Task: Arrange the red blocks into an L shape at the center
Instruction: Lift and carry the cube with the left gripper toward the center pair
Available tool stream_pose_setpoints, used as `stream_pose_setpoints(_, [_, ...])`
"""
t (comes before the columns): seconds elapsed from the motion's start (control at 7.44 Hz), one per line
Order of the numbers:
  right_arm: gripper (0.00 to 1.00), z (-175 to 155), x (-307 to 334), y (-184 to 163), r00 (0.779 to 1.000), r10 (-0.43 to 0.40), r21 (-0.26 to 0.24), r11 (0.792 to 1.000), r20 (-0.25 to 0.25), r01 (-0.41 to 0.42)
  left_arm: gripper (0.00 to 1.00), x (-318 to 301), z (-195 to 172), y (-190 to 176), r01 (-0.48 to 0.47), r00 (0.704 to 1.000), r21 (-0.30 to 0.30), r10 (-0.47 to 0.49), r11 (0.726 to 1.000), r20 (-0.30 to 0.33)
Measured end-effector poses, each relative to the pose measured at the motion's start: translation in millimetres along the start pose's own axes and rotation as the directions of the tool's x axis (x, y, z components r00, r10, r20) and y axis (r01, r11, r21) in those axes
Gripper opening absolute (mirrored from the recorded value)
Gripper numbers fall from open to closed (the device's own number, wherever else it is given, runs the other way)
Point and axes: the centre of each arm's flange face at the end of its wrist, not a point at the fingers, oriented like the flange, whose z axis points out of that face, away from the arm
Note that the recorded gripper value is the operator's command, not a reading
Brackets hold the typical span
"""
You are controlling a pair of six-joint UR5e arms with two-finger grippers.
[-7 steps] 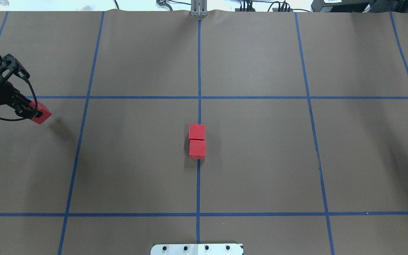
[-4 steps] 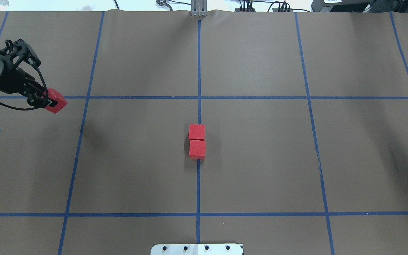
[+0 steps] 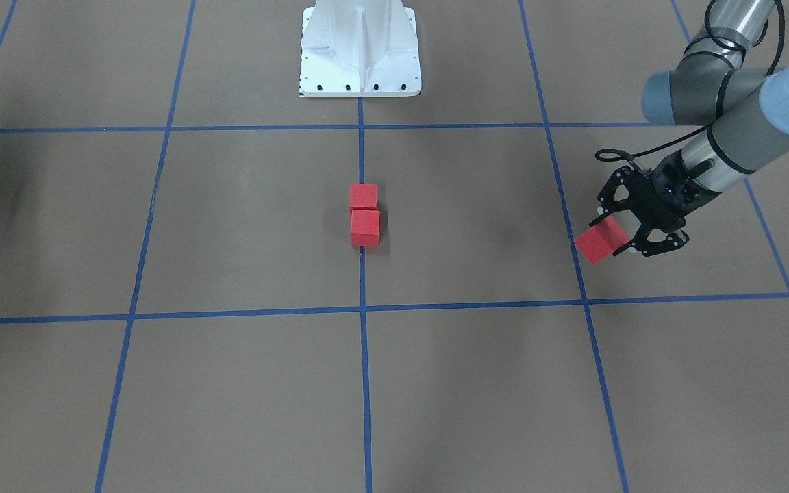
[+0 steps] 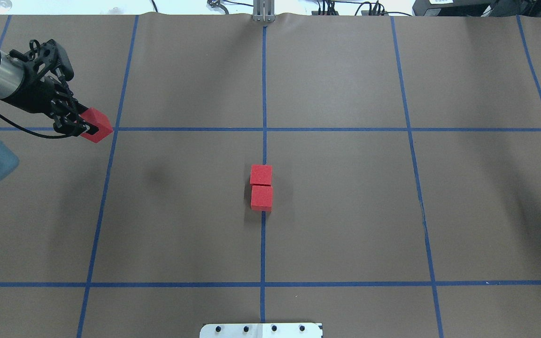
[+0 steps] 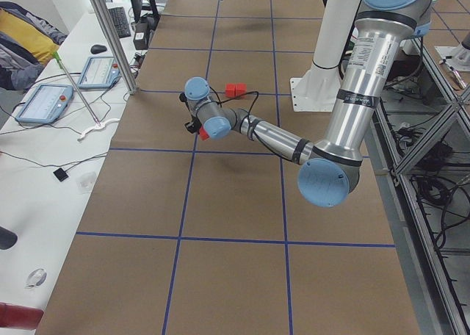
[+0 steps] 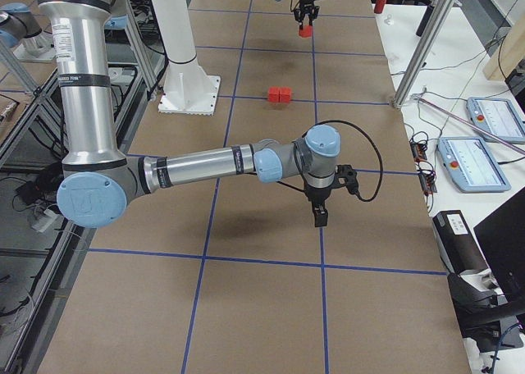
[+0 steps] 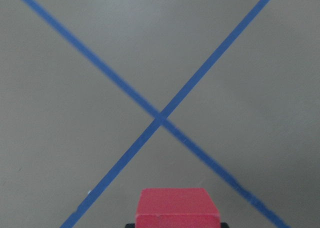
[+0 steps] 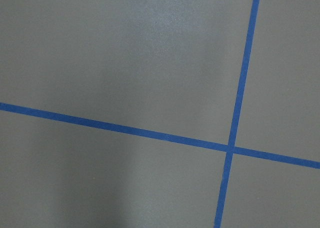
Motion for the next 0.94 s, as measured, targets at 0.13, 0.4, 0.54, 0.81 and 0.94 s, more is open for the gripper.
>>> stream_pose_setpoints(0.13, [0.99, 0.0, 0.0, 0.0, 1.000, 0.001, 0.000, 1.000, 0.000, -0.001, 0.00, 3.2, -2.0, -2.7, -0.073, 0.997, -0.002, 0.073, 0.997, 0.000])
stream_pose_setpoints(0.4, [0.99, -0.3, -0.3, -0.2, 1.000, 0.000, 0.001, 1.000, 0.000, 0.000, 0.00, 19.4, 16.0, -16.9, -0.113, 0.993, -0.060, 0.111, 0.992, -0.030])
stream_pose_setpoints(0.54, [0.99, -0.5, -0.4, -0.4, 1.000, 0.000, 0.001, 1.000, 0.000, 0.000, 0.00, 34.3, 35.2, -34.0, -0.169, 0.986, -0.090, 0.167, 0.982, -0.024])
stream_pose_setpoints(0.81, [0.99, -0.5, -0.3, -0.5, 1.000, 0.000, 0.001, 1.000, 0.000, 0.000, 0.00, 69.6, 76.5, -88.0, -0.417, 0.906, -0.139, 0.423, 0.898, 0.011])
stream_pose_setpoints(0.94, [0.99, 0.0, 0.1, 0.1, 1.000, 0.001, 0.000, 1.000, 0.000, -0.001, 0.00, 85.8, 89.5, -121.7, -0.484, 0.871, -0.171, 0.491, 0.858, 0.001])
